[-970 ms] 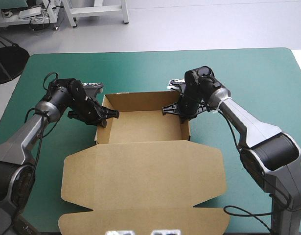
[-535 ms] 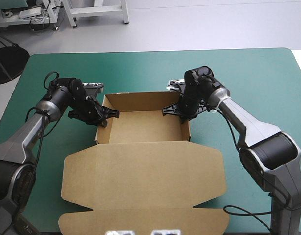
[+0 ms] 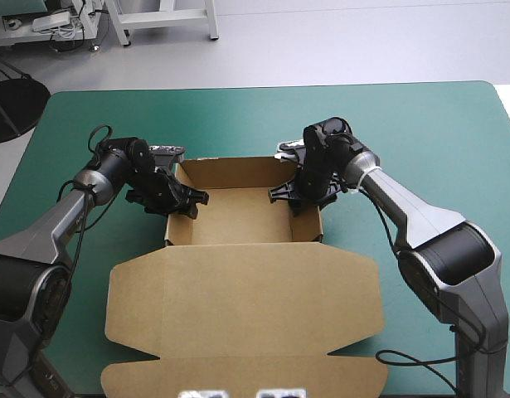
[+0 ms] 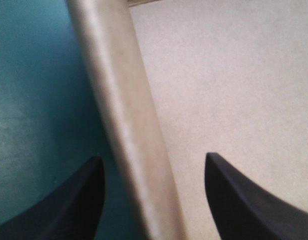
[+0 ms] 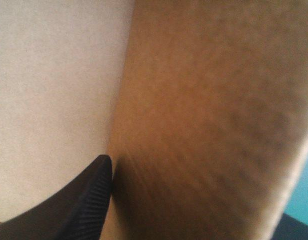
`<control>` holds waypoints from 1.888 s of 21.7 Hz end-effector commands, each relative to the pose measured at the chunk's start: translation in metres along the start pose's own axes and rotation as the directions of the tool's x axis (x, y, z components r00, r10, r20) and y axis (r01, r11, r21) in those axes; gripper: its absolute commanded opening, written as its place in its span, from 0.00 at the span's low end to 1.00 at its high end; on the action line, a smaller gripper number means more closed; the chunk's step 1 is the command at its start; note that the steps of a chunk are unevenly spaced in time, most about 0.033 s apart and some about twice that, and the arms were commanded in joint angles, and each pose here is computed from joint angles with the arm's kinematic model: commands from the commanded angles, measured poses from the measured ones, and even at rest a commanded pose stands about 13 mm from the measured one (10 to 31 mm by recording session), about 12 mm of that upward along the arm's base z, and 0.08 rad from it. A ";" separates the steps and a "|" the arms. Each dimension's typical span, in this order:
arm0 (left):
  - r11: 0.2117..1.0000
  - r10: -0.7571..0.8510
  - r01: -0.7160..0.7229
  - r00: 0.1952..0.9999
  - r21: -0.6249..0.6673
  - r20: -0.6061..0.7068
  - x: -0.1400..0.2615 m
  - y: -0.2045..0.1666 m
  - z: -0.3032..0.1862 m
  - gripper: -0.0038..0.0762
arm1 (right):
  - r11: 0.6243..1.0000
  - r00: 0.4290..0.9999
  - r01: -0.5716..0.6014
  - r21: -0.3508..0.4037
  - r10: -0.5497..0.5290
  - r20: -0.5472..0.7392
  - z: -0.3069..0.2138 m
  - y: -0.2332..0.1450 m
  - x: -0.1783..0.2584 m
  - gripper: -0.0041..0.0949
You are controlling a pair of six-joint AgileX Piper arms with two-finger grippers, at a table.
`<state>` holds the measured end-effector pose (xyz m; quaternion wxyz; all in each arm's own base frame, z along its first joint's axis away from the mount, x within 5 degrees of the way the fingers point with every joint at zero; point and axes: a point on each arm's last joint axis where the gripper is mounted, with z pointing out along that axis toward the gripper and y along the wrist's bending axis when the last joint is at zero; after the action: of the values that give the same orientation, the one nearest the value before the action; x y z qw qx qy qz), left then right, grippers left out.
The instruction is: Fold the box
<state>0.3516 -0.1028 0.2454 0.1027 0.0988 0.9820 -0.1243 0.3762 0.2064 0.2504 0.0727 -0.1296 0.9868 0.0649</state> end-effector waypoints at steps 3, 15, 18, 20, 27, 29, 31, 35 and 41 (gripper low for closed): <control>0.999 0.004 -0.008 0.995 0.034 0.103 -0.006 -0.011 -0.023 0.70 | 1.000 0.999 0.017 0.008 -0.017 0.049 -0.024 0.000 0.001 0.57; 0.998 0.032 -0.040 0.986 0.042 0.163 -0.018 -0.019 -0.054 0.70 | 0.999 0.991 0.033 0.028 -0.037 0.127 -0.049 -0.001 -0.003 0.57; 0.998 0.036 -0.044 0.984 0.044 0.175 -0.020 -0.021 -0.060 0.70 | 0.999 0.988 0.042 0.028 -0.045 0.146 -0.055 -0.001 -0.004 0.57; 0.998 0.042 -0.051 0.983 0.045 0.180 -0.022 -0.023 -0.066 0.70 | 0.999 0.985 0.043 0.023 -0.046 0.169 -0.062 0.000 -0.005 0.57; 0.993 0.092 -0.105 0.965 0.044 0.245 -0.034 -0.035 -0.115 0.70 | 0.998 0.939 0.053 0.028 -0.060 0.338 -0.111 0.004 -0.018 0.57; 0.992 0.115 -0.122 0.957 0.012 0.268 -0.036 -0.036 -0.129 0.70 | 0.997 0.923 0.052 0.064 -0.073 0.378 -0.123 0.001 -0.018 0.57; 0.990 0.137 -0.135 0.951 -0.025 0.278 -0.036 -0.036 -0.142 0.70 | 0.996 0.912 0.051 0.078 -0.078 0.404 -0.133 -0.001 -0.016 0.57; 0.989 0.146 -0.141 0.940 -0.039 0.309 -0.036 -0.038 -0.157 0.70 | 0.996 0.909 0.052 0.068 -0.075 0.410 -0.136 0.000 -0.015 0.57; 0.985 0.171 -0.163 0.886 -0.055 0.430 -0.005 -0.047 -0.211 0.39 | 0.988 0.879 0.041 0.146 -0.105 0.466 -0.161 -0.008 -0.006 0.56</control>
<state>0.3451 -0.0988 0.4133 0.2824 0.1457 0.9414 -0.1134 0.3807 0.1918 0.3660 0.2642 -0.1433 0.9530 0.0386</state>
